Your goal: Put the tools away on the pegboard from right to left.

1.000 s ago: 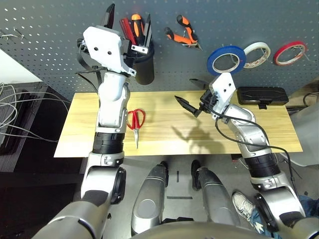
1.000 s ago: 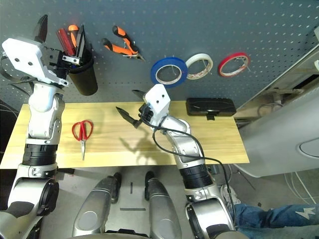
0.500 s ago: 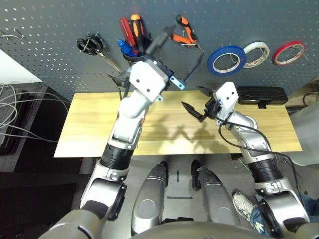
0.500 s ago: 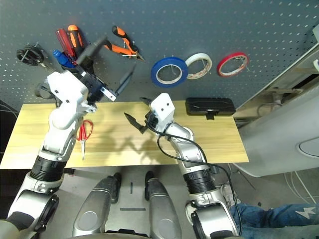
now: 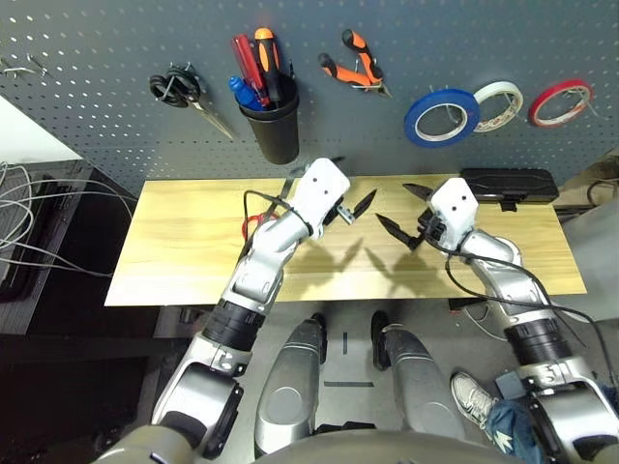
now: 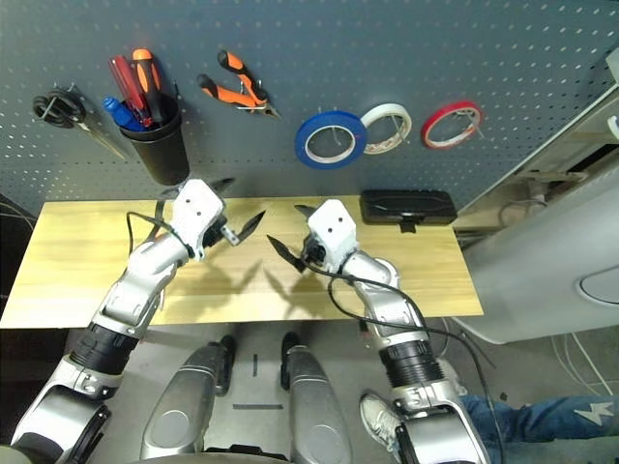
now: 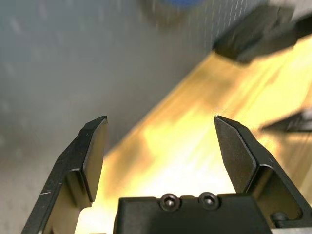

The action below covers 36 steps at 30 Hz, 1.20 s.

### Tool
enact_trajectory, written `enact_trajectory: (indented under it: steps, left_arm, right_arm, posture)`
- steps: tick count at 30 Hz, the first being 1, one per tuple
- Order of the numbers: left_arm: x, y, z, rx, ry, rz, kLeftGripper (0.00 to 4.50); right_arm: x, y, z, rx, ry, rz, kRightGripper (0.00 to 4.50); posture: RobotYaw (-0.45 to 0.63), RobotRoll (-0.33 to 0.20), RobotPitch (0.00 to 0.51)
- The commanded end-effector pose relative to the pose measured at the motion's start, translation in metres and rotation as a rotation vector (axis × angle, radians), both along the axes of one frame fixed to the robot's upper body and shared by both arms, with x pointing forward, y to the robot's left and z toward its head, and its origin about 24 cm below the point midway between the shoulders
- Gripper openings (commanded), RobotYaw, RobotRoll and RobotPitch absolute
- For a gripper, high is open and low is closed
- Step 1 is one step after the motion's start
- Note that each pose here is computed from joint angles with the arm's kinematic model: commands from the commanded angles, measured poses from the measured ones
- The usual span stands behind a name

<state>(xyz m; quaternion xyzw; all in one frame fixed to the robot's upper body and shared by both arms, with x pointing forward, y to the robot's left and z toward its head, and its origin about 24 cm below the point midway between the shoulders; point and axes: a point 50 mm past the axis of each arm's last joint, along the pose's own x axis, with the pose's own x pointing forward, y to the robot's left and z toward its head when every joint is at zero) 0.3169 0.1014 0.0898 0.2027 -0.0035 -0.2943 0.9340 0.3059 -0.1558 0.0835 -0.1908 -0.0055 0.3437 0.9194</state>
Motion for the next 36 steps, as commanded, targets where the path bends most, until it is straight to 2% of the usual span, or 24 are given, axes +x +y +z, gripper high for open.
enact_trajectory:
  steps: [1, 8, 19, 27, 36]
  left_arm:
    - [-0.001, 0.023, -0.033, 0.069, 0.152, 0.144, 4.47]
    - [0.006, 0.071, -0.053, 0.08, 0.27, 0.444, 4.47]
    - [-0.007, 0.127, -0.071, 0.056, 0.362, 0.755, 4.47]
    - [-0.015, 0.137, -0.09, 0.041, 0.437, 0.827, 4.47]
    - [-0.009, 0.143, -0.107, -0.009, 0.492, 0.906, 4.47]
  right_arm:
    - [-0.001, 0.008, 0.0, 0.021, 0.019, 0.014, 4.5]
    - [-0.001, 0.041, 0.015, 0.085, 0.044, 0.116, 4.5]
    - [0.001, 0.079, 0.01, 0.073, 0.075, 0.216, 4.5]
    - [0.001, 0.09, 0.014, 0.086, 0.07, 0.245, 4.5]
    - [-0.007, 0.088, 0.016, 0.079, 0.085, 0.256, 4.5]
  posture:
    - [0.13, 0.0, 0.263]
    - [0.13, 0.0, 0.271]
    - [0.15, 0.0, 0.285]
    - [0.14, 0.0, 0.297]
    - [0.1, 0.0, 0.321]
